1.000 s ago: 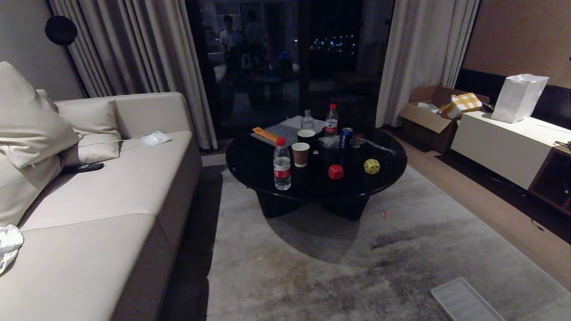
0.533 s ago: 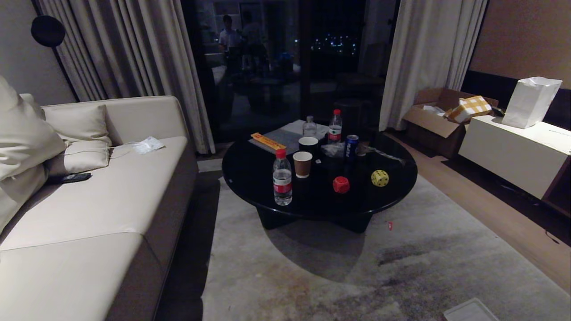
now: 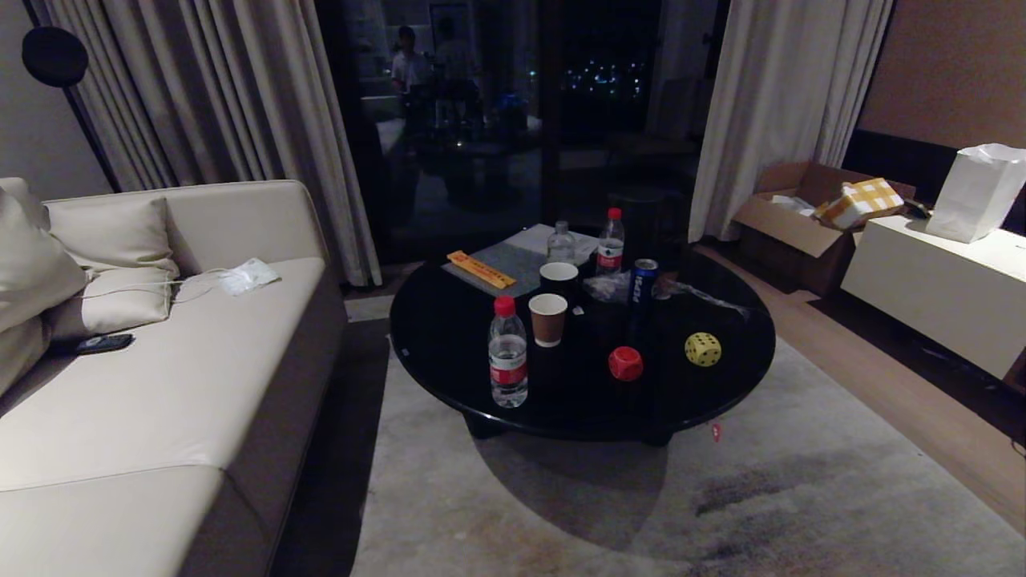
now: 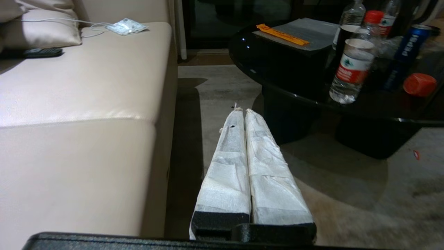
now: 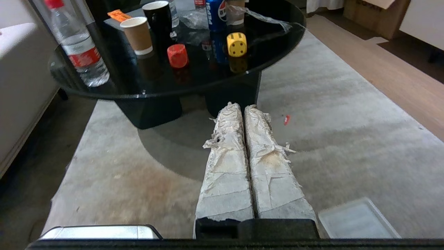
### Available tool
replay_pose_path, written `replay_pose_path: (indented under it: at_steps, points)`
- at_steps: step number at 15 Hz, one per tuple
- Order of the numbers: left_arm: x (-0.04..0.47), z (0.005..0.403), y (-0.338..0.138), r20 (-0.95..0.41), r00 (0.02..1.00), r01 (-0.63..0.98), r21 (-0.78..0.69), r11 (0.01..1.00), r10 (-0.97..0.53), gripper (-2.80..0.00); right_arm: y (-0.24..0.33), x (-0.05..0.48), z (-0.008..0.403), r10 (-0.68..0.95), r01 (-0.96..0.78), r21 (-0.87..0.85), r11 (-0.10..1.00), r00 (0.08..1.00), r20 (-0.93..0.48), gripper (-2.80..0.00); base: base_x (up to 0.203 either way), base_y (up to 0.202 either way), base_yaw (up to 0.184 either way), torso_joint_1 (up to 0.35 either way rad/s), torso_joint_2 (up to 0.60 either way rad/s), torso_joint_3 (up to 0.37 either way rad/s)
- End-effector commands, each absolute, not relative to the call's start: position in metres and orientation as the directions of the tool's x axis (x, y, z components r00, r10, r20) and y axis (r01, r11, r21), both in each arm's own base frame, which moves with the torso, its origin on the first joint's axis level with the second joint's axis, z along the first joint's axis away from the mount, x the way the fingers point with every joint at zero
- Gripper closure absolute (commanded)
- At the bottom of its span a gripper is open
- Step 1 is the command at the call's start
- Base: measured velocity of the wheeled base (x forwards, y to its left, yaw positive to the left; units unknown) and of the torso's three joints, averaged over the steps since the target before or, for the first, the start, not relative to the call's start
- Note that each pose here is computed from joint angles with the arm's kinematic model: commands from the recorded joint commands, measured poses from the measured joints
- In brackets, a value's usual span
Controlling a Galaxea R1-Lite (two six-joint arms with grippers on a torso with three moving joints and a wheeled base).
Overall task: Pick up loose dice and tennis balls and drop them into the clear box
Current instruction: Pick up toys out of the box
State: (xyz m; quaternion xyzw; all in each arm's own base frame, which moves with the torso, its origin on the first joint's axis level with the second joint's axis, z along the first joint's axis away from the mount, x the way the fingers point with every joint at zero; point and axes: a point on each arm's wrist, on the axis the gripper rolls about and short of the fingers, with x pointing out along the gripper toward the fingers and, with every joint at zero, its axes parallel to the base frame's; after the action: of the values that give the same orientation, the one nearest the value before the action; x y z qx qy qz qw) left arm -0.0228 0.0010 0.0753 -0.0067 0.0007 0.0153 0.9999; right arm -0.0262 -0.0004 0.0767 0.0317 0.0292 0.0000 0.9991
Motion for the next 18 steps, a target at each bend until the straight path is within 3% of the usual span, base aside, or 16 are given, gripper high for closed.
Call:
replay_pose_path:
  at_steps: [1,18]
  points:
    - [-0.0226,0.0749,0.001,-0.005,1.0,-0.031,-0.014,0.999,0.031,0.0,-0.0004,-0.0261,0.0767,0.003,0.001,0.064,0.998,0.998,-0.06,0.0,0.185,0.0,0.0,0.005,0.0,-0.002]
    - [-0.0226,0.0749,0.001,-0.005,1.0,-0.031,-0.009,0.999,0.031,0.0,-0.0004,-0.0261,0.0767,0.003,0.001,0.062,0.998,0.998,-0.06,0.0,0.18,0.0,0.0,0.003,0.0,0.002]
